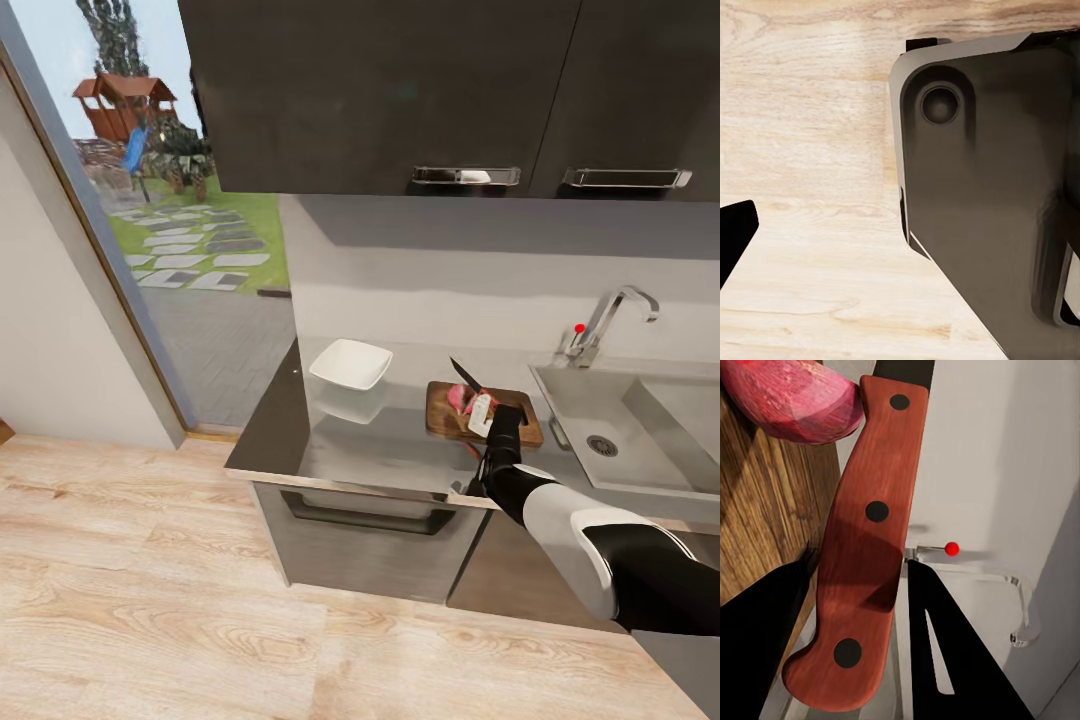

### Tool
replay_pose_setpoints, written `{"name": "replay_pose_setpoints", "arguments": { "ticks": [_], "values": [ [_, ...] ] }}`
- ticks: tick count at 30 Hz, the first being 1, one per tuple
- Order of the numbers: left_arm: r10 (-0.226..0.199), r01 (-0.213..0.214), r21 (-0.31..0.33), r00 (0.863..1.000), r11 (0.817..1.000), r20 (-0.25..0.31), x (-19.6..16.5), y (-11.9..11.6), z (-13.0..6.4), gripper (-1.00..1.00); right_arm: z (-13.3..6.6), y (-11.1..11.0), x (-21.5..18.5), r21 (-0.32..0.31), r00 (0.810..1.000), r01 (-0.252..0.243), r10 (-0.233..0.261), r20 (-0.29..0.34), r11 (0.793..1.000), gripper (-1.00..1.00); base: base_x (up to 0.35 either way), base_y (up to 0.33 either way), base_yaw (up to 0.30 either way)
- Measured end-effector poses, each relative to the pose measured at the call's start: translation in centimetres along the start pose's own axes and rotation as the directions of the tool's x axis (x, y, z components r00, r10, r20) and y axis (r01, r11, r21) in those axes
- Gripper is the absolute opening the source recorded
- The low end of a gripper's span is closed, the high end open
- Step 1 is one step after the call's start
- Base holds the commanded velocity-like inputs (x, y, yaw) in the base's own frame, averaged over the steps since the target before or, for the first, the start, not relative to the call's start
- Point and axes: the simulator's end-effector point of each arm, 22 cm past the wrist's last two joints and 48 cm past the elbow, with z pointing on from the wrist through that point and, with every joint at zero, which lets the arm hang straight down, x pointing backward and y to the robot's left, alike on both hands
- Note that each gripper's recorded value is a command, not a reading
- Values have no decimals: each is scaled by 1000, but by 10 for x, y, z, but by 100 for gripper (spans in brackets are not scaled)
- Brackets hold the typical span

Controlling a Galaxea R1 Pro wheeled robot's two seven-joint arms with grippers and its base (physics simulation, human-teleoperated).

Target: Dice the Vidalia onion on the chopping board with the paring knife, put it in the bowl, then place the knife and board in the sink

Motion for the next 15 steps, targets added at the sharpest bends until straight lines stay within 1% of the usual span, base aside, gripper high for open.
{"name": "replay_pose_setpoints", "arguments": {
  "ticks": [15],
  "values": [
    [0,0,0,1000,1000,0,0,0,0,100,0,0,0,0,1000,0,0,0,1000,-100,0,0,0]
  ]
}}
